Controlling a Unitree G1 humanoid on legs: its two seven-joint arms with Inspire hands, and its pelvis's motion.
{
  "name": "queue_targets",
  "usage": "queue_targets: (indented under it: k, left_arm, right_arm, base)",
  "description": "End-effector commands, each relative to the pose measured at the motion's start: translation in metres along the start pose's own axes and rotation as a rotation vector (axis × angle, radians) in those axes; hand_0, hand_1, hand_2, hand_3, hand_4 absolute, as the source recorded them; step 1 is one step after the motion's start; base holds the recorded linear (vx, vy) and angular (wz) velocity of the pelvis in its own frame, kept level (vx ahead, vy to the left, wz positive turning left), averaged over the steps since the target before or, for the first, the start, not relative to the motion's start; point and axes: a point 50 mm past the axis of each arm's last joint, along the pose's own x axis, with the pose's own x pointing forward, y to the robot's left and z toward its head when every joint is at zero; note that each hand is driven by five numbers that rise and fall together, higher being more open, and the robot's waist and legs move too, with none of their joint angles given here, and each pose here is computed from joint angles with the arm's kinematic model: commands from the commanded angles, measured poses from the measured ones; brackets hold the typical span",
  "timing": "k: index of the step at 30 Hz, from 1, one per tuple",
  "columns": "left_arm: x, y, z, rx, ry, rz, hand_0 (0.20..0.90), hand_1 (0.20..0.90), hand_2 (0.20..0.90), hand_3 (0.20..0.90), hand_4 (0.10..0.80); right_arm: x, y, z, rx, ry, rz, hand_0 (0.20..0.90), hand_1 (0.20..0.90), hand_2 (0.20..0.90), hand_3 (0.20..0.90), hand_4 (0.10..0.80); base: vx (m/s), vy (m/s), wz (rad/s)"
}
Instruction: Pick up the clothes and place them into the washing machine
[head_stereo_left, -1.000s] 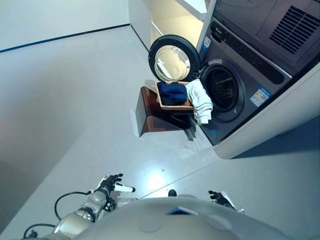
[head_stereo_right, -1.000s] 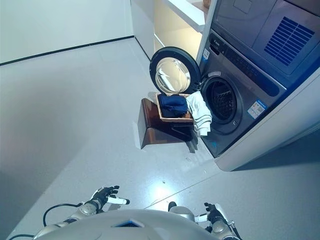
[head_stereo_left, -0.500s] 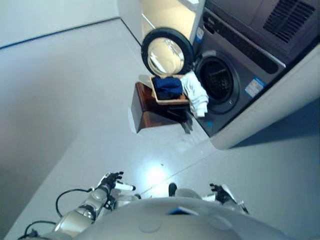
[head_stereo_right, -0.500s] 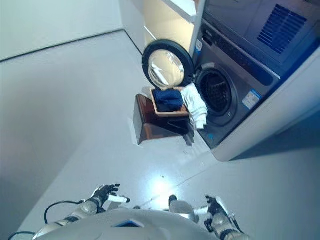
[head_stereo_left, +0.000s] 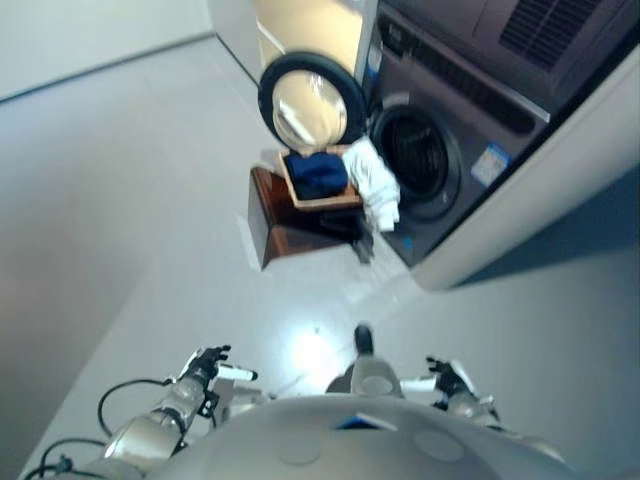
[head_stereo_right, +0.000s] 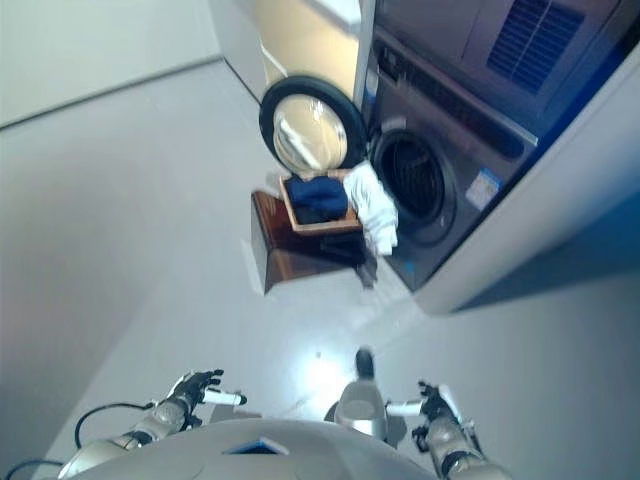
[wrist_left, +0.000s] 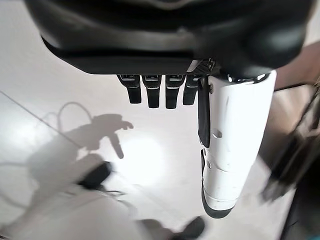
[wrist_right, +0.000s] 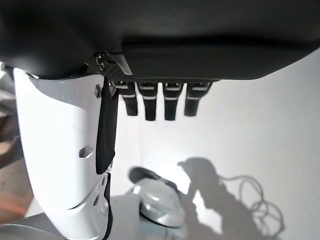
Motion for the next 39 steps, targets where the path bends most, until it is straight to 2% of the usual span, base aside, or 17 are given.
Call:
queue_targets:
  k: [1,3,8,10,19,32,39]
  left_arm:
    - [0.006,0.015,0.064,0.025,-0.219,0.035,0.900,0.900,0.900,0.900,0.800]
    - [0.006,0.013,0.071,0.021,-0.244,0.029,0.900,0.900,0.900,0.900,0.800]
    - [0.006,0.019,0.059,-0.017,-0.201,0.065,0.900,0.900,0.900,0.900,0.800]
    - [0.006,0.027,0.050,-0.055,-0.165,0.100,0.900,0.900,0.900,0.900,0.800]
    - [0.005,0.021,0.032,-0.086,-0.111,0.094,0.900,0.900,0.900,0.900,0.800]
    - [0.003,0.059,0.049,-0.073,-0.170,0.183,0.900,0.900,0.900,0.900,0.800]
    - [0.004,0.060,0.048,-0.068,-0.156,0.177,0.900,0.900,0.900,0.900,0.800]
  right_arm:
    - [0.006,-0.012,0.034,-0.027,-0.121,-0.030,0.900,0.900,0.900,0.900,0.800]
    - [0.007,-0.019,0.038,-0.021,-0.132,-0.050,0.900,0.900,0.900,0.900,0.800]
    - [0.008,-0.024,0.036,-0.021,-0.117,-0.064,0.900,0.900,0.900,0.900,0.800]
    - [0.007,-0.021,0.033,-0.014,-0.105,-0.061,0.900,0.900,0.900,0.900,0.800]
    - [0.005,-0.012,0.027,-0.020,-0.090,-0.038,0.900,0.900,0.900,0.900,0.800]
    - [0.009,-0.016,0.064,0.004,-0.188,-0.009,0.900,0.900,0.900,0.900,0.800]
    - [0.009,-0.018,0.071,-0.038,-0.220,-0.007,0.900,0.900,0.900,0.900,0.800]
  base:
    - [0.046,-0.297,0.62]
    - [0.062,-0.280,0.17]
    - [0.147,-0.101,0.03]
    - [0.223,-0.008,0.16]
    - [0.276,0.081,-0.18]
    - [0.159,0.147,-0.12]
    - [0.165,-0.007,0.23]
